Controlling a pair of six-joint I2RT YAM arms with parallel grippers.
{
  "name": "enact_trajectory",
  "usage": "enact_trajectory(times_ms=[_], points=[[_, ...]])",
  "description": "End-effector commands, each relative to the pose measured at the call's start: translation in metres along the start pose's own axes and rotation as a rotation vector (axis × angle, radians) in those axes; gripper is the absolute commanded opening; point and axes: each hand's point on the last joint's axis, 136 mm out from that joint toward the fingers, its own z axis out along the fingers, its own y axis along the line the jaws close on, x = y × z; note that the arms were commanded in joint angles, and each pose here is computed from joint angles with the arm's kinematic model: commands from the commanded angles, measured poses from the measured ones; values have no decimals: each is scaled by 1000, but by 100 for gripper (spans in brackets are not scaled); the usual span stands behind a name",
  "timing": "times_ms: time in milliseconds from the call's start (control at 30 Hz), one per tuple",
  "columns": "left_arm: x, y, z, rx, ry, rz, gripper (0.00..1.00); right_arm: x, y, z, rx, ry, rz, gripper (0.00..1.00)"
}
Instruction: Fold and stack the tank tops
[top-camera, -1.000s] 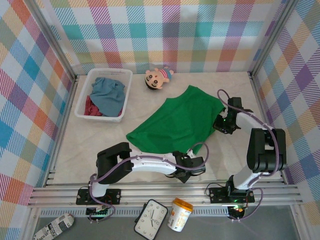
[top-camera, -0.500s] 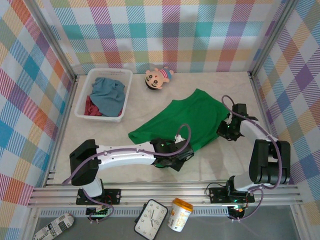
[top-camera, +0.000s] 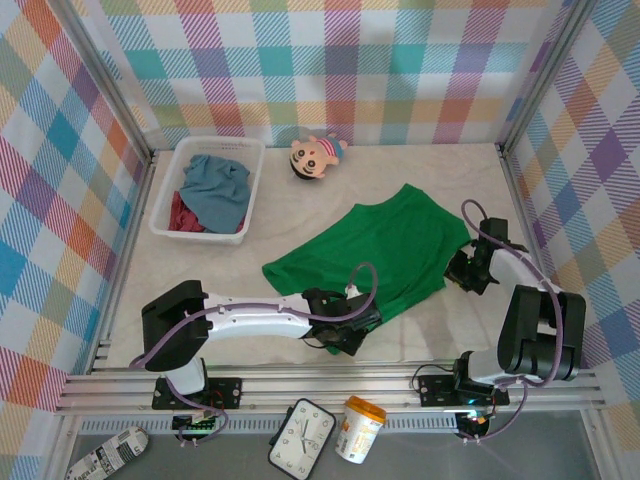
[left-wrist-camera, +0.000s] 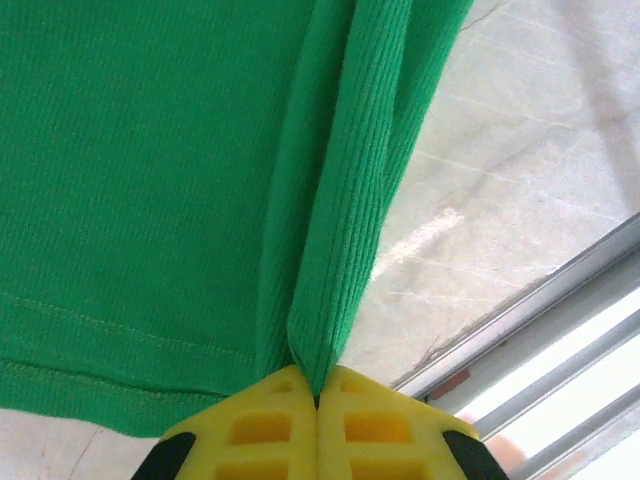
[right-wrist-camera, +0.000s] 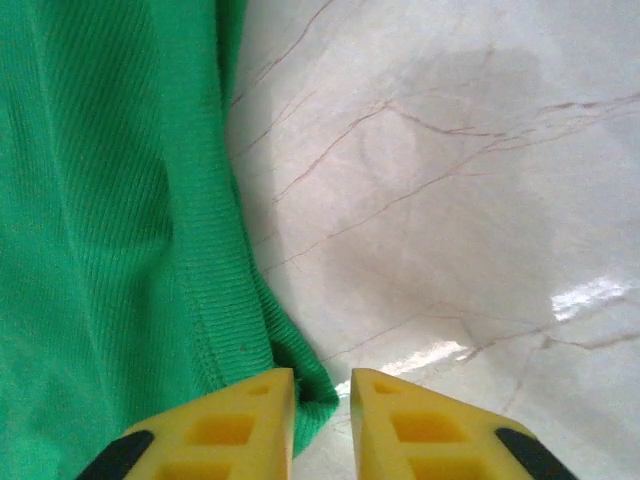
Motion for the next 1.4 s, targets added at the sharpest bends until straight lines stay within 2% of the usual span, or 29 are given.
enact_trajectory(times_ms=[0,167,267,500,767,833,967,1067,1233,1367], points=[[2,-11,-6,60,7,-6,0,-3,-3,-17,7,-45,13,26],[11,-16,2,90,50,10,0,3,23,-24,-126,-24,44,27],[13,-19,5,105,64,17,0,9,29,-15,-102,14,-29,30],[20,-10,9,70,79,17,0,5,30,4,-81,51,-66,36],[22,-7,13,49,93,31,0,11,42,18,-70,99,-126,36],[23,-6,13,47,95,32,0,10,42,18,-65,98,-141,33],[25,-4,14,45,98,30,0,10,37,18,-38,95,-154,16],[25,-7,11,59,96,32,0,9,36,8,-33,69,-157,6],[28,-16,8,104,106,53,0,17,27,-13,-8,39,-154,4],[35,-17,11,122,130,70,0,27,13,-17,-5,27,-88,1]])
